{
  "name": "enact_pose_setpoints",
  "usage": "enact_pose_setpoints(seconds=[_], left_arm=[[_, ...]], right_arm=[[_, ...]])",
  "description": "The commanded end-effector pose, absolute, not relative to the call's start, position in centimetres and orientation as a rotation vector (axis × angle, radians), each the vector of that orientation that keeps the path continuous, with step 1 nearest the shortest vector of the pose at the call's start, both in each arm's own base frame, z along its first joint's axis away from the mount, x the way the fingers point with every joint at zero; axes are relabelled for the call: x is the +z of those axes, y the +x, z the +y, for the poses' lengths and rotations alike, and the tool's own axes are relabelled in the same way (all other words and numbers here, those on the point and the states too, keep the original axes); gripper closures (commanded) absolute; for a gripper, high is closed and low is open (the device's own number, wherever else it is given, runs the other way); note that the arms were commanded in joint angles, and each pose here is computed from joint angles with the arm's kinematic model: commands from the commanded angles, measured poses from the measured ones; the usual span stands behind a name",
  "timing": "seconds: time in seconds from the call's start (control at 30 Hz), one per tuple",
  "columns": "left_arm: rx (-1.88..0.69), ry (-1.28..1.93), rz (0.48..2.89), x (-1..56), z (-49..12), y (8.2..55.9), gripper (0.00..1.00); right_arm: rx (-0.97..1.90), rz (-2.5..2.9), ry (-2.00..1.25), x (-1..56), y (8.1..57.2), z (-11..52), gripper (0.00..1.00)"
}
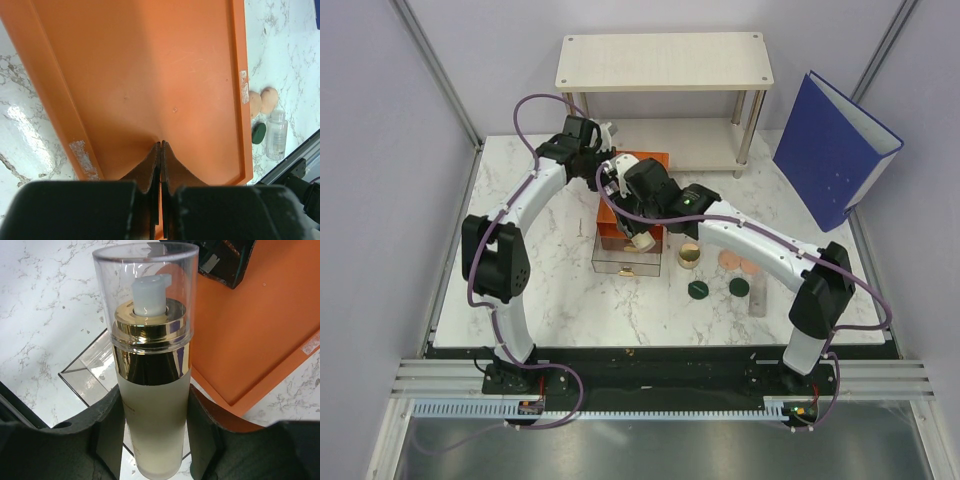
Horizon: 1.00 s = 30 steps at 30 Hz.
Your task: Organize the makeup
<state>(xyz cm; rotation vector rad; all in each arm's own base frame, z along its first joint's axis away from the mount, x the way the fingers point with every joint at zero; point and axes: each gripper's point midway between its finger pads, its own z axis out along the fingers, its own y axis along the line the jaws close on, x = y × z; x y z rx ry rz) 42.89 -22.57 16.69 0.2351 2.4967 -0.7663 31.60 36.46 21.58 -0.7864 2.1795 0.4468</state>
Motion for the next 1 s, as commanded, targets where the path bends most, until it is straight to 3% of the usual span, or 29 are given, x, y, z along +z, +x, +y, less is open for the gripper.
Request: enact_pose_setpoints(seconds=[0.0,0.23,0.97], left_arm=[[-0.727,0.235,2.527,15.5,-21.6,43.2,0.98],[-0.726,0.238,2.532,15.4,-21.6,43.2,0.98],[-0.645,0.221,2.589,14.1,-20.7,44.1,0.98]], right_arm=[[0.462,2.094,-0.755,23.0,32.5,37.2,1.00],[0.448,2.159,-0.786,19.8,31.0,36.8,1.00],[0.552,2.267,-0.884,17.8,28.1,37.9,1.00]])
